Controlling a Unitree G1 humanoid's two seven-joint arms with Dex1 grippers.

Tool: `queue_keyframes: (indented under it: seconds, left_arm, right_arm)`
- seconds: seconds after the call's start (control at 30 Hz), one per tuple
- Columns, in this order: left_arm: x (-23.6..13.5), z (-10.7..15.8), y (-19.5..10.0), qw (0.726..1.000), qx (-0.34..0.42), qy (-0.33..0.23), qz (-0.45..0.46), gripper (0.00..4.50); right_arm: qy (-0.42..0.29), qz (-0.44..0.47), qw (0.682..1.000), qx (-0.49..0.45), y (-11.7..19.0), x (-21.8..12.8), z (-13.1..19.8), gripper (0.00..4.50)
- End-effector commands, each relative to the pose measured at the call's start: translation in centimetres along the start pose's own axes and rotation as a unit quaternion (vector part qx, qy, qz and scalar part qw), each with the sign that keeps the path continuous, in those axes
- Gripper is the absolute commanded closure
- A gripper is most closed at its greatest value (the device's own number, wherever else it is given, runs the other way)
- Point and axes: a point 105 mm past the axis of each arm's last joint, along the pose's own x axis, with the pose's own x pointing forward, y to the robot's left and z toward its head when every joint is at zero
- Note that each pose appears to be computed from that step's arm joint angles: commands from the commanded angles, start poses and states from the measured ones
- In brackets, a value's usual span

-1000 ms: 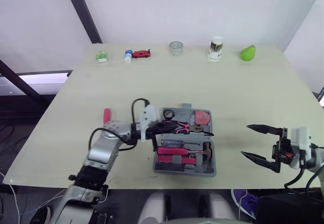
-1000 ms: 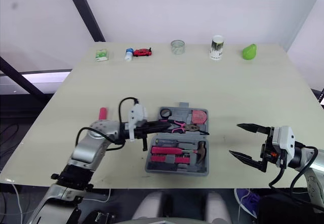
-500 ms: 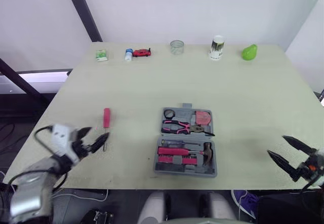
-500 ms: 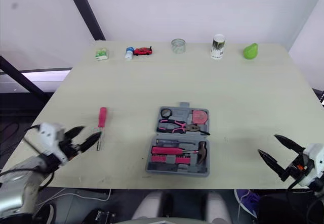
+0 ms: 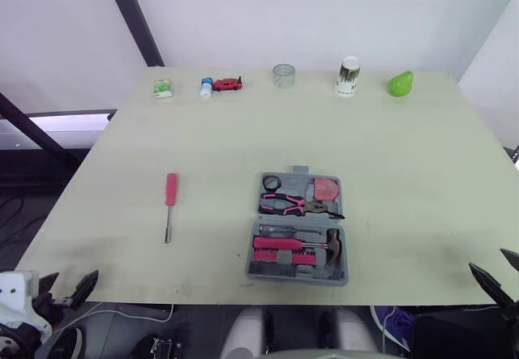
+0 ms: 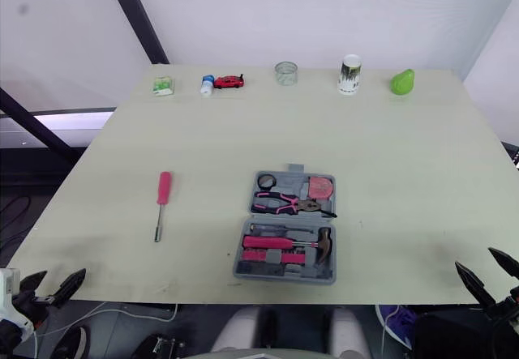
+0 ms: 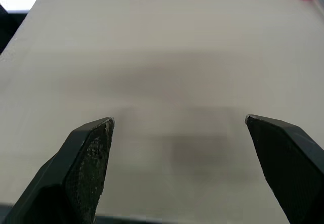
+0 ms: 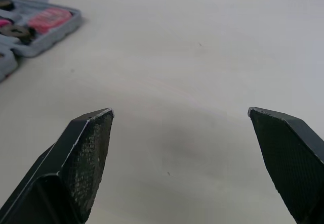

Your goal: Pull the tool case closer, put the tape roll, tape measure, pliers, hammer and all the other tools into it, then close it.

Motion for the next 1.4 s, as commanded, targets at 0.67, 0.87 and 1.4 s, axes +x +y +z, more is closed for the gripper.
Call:
queue_keyframes:
  seconds: [0.67,0.87,1.4]
  left_arm:
    - [7.2,8.6,-8.5,0.993,-0.025,-0.097,-0.056,0.08]
    - [10.3,8.4,-10.7,0.996,-0.029,-0.075,-0.032,0.08]
    - [14.1,7.7,-12.4,0.998,-0.047,-0.045,0.024,0.08]
  right_arm:
    - [-0.087,0.227,0.969,-0.05,7.7,5.2,6.7,0.0]
    - [-0.086,0.288,0.952,-0.065,9.5,6.2,7.7,0.0]
    - [-0.116,0.426,0.888,-0.128,13.5,8.5,11.8,0.0]
